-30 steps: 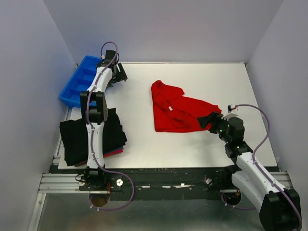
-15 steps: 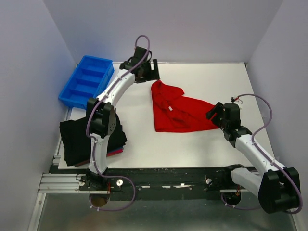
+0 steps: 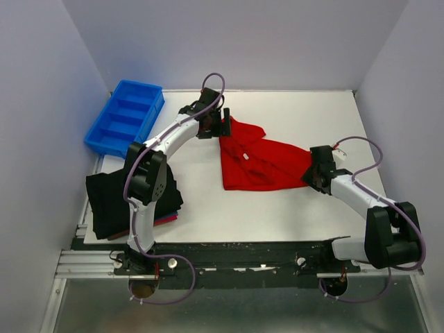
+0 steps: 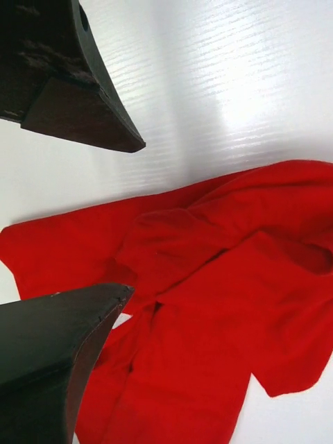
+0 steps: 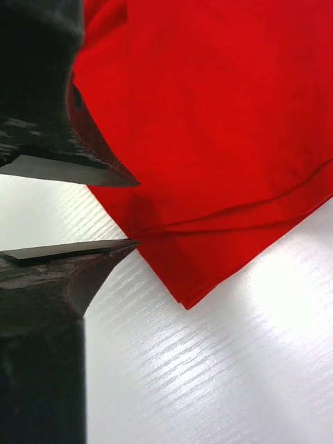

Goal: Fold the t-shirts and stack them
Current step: Flatten out the tshirt

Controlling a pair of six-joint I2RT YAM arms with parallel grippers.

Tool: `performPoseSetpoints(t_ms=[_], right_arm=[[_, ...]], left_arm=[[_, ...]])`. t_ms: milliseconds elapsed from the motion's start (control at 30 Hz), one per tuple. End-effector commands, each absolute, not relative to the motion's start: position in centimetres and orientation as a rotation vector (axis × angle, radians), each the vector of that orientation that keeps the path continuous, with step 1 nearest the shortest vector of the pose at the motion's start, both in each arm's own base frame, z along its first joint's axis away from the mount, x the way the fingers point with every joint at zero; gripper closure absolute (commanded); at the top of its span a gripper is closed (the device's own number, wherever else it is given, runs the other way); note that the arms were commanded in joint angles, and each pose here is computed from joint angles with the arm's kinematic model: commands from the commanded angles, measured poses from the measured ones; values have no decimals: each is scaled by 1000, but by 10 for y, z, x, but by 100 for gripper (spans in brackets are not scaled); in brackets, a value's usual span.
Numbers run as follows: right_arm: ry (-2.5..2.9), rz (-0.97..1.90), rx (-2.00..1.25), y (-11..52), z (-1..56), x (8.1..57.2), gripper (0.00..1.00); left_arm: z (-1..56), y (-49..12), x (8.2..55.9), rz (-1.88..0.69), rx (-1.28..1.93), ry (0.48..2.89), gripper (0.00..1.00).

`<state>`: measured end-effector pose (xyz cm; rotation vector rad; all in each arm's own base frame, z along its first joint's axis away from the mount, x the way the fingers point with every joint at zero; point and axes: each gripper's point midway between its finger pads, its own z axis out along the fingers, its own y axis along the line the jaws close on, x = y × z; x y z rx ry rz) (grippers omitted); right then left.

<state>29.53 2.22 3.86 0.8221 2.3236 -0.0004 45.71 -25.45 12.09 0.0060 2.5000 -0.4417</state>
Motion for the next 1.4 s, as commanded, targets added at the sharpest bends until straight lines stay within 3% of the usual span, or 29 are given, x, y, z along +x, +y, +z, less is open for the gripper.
performPoseSetpoints(t_ms=[0, 300, 433, 533, 700, 1133, 1367], right_arm=[[2325, -60, 880, 15, 39, 301, 57], [2362, -81, 912, 16, 30, 306, 59], [2359, -81, 921, 15, 32, 311, 77], [2342, -75, 927, 13, 37, 311, 99], [2273, -21, 902, 14, 60, 313, 99], [2124, 70, 850, 12, 117, 312, 99], [2129, 84, 847, 14, 117, 311, 99]], left_arm=[[146, -250, 473, -395, 10, 2388, 14], [119, -255, 482, -366, 35, 2454, 16], [120, -258, 481, -387, 54, 2444, 16], [117, -259, 480, -394, 66, 2451, 16], [109, -266, 478, -433, 86, 2481, 17], [86, -264, 482, -408, 64, 2534, 35], [85, -284, 486, -586, 58, 2532, 34]])
